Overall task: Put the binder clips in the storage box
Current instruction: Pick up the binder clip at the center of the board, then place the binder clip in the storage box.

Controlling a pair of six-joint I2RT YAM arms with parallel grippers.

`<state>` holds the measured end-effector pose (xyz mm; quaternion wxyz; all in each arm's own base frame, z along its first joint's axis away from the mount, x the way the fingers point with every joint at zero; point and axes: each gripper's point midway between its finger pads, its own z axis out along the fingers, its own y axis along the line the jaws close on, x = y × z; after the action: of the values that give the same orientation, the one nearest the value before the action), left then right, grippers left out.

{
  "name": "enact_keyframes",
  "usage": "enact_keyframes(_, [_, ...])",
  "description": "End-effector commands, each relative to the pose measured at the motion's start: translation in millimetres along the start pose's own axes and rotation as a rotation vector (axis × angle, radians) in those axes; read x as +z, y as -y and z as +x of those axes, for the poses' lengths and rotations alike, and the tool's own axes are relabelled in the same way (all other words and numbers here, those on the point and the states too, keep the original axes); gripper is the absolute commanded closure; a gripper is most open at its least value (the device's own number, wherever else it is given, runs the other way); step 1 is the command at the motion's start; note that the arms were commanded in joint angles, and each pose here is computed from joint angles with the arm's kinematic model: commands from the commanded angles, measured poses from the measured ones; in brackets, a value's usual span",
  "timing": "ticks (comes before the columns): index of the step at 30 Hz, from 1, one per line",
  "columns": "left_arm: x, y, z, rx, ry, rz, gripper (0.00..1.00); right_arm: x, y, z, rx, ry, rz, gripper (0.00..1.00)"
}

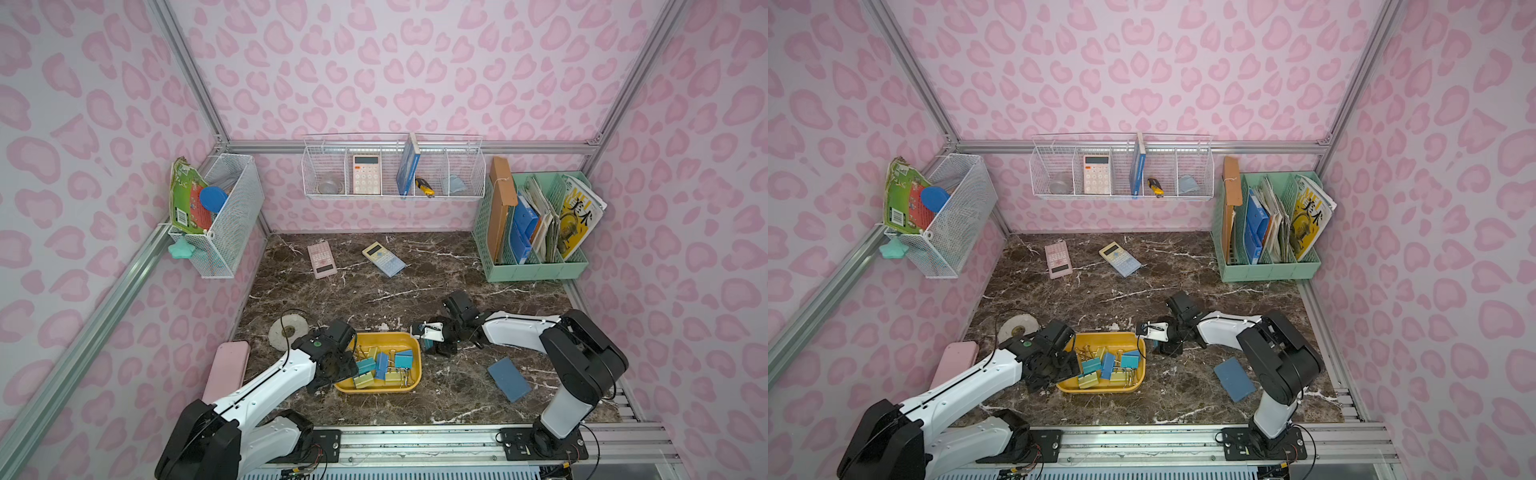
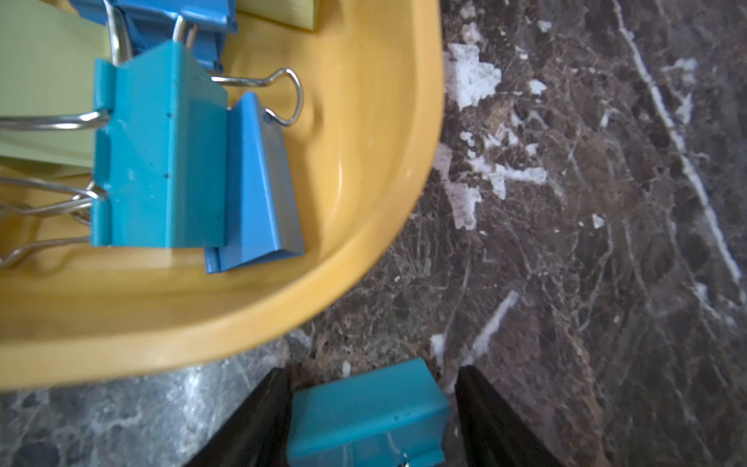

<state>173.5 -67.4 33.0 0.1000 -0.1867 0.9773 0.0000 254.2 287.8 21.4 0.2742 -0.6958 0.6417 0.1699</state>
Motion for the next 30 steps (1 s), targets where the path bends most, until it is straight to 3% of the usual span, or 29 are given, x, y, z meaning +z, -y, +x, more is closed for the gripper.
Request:
enact_keyframes(1, [0,-1,0,0.017,0.0,-0.008,0.07,1,-6,15,0.032,-0.055,-0.014,0.42])
enact_keyframes(3, [0,-1,0,0.018,0.001,-0.009,0.07,0,-7,16,0.042,-0.054,-0.01,0.47])
enact_keyframes(5, [0,-2,0,0.019,0.0,-0.012,0.07,1,-5,17,0.055,-0.065,-0.011,0.6])
enact_keyframes(7, [0,-1,0,0.02,0.001,-0.011,0.07,1,-2,16,0.072,-0.067,-0.005,0.64])
enact_keyframes(15, [0,-1,2,0.023,-0.002,-0.011,0.07,-35,21,-8,0.075,-0.031,0.131,0.64])
enact_keyframes(19, [0,-1,1,0.022,-0.001,-0.009,0.07,-64,26,-40,0.034,-0.002,0.172,0.62])
enact_keyframes(24, [-3,2,-1,0.024,0.007,0.006,0.07,-78,8,-93,-0.035,0.07,0.16,0.59])
enact_keyframes(30, [-18,13,-10,0.029,0.059,0.081,0.05,-64,-32,-149,-0.097,0.173,0.077,0.59])
